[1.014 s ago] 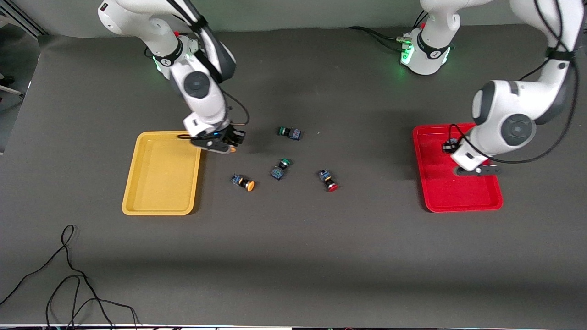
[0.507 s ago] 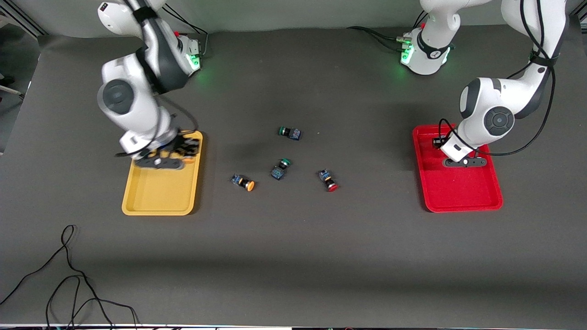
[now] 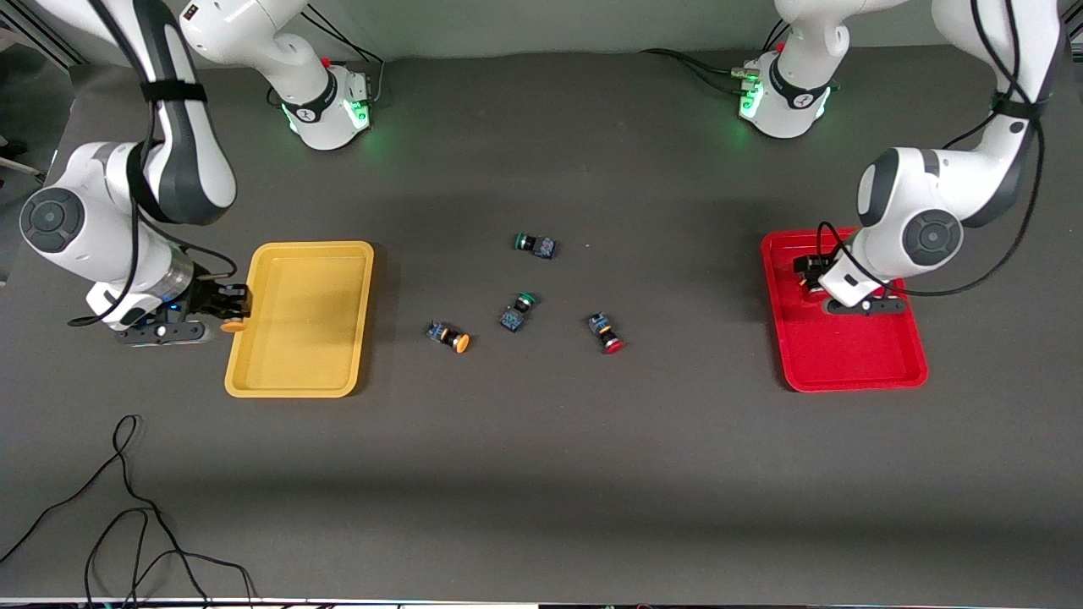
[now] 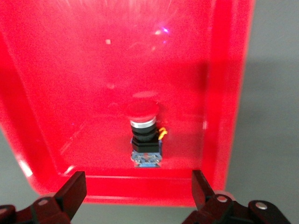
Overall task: Place red and yellow buttons in trays
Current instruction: 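Release the buttons into the trays with both grippers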
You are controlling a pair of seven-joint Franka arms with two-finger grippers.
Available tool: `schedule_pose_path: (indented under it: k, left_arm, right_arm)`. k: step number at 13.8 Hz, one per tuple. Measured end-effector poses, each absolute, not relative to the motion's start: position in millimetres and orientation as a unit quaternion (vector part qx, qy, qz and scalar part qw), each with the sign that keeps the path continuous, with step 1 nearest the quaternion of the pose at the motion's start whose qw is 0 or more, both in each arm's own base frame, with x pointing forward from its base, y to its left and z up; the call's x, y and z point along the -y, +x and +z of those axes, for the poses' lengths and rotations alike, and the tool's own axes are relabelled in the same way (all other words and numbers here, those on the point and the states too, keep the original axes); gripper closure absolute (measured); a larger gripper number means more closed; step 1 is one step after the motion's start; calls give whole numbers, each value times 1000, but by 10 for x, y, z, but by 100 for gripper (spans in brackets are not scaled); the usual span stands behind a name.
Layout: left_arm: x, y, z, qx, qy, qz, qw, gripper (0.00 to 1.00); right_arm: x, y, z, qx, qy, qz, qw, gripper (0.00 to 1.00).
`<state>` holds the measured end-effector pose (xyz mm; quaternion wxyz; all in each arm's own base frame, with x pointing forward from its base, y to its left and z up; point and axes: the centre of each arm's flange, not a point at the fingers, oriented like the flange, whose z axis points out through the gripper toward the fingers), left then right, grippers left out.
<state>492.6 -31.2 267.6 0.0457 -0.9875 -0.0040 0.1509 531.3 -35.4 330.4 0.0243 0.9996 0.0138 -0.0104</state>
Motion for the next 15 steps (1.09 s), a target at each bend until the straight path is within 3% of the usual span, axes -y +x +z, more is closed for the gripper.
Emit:
schedule_pose_path:
  k: [5,10,12,15]
  left_arm:
    - [1535,5488,3379,55,-987,152,20,0]
    - [2840,5908,3189,171,-972,162,-12,0]
    - [3389,5885,2920,205,-964,166,-16,0]
    - [3883,5798,2506,240,-958,151,-30,0]
  right_arm:
    - [524,5065,2338,-25,999,-22,-17,57]
    - [551,5157,2013,-44,999,-26,3,57]
    - [532,5239,2077,-47,999,-17,3,44]
    - [484,5356,2189,-52,999,-10,-4,15]
